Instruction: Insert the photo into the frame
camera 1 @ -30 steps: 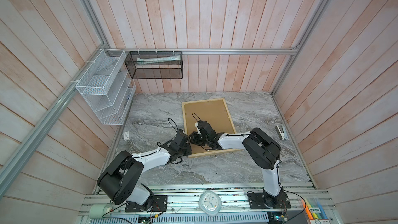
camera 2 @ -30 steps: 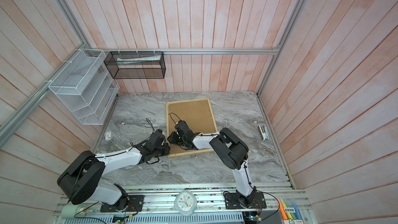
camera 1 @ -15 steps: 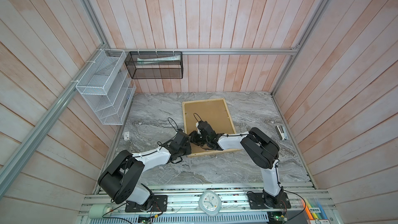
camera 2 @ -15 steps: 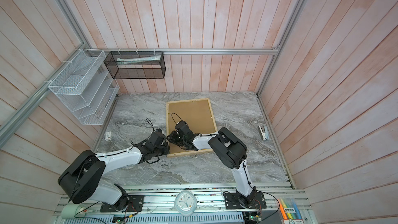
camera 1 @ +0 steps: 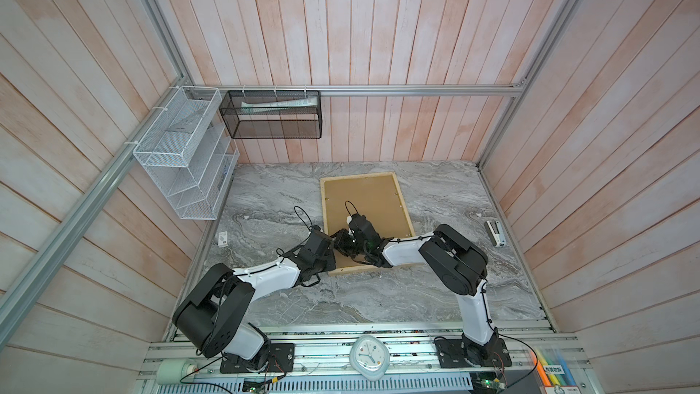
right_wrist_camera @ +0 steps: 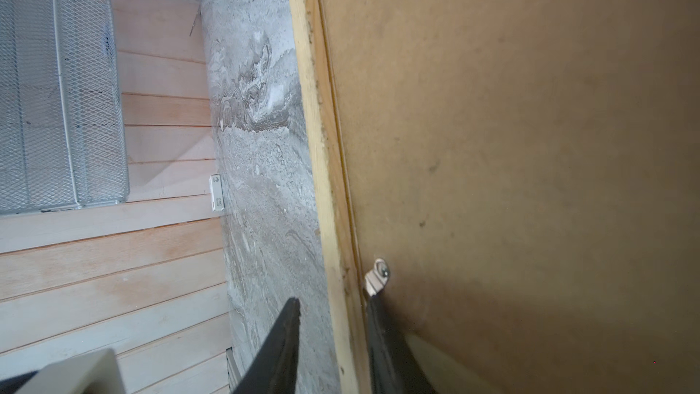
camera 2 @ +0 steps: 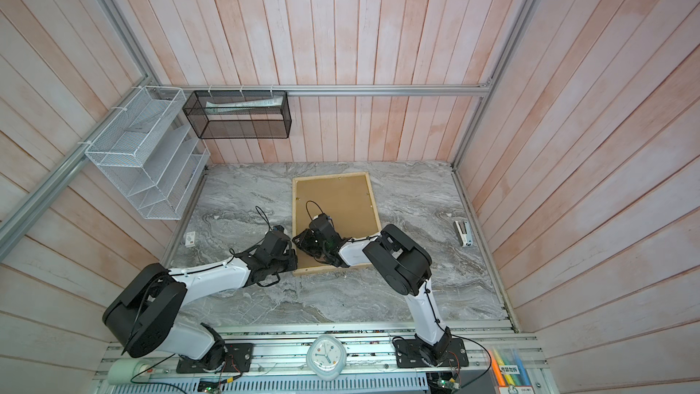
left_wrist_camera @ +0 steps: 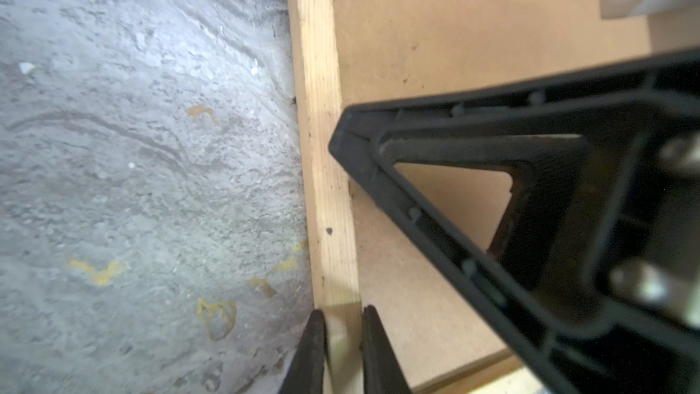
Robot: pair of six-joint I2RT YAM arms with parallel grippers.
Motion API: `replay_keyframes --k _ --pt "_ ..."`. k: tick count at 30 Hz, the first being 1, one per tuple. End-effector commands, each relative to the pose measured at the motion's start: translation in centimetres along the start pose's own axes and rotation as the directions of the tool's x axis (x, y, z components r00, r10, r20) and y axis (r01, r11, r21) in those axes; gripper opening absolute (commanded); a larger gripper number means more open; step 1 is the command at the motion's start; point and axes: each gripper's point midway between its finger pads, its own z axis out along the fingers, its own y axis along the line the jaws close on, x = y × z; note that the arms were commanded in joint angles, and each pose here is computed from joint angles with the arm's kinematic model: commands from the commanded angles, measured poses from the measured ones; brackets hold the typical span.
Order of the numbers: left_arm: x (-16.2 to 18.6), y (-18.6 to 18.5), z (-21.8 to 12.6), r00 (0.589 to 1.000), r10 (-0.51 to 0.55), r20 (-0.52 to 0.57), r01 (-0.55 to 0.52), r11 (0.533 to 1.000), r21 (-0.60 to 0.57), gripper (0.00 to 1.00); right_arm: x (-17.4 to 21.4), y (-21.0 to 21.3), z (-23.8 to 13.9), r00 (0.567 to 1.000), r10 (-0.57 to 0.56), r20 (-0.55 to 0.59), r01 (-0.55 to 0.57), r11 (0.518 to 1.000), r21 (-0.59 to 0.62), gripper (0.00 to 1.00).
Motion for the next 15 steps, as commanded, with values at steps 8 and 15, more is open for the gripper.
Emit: replay_keyframes --k 8,15 --pt "3.0 -0.9 0.8 0.991 0.070 -0.113 -0.065 0.997 0.049 0.12 0.4 -6.5 1.9 0.991 0.132 0.031 -0.135 0.982 0.133 0.33" --pt "3.3 -2.0 0.6 0.988 0.090 -0.126 -0.076 0.991 0.114 0.12 0.0 -6.3 2.5 0.985 0.165 0.043 -0.169 0.979 0.117 0.33"
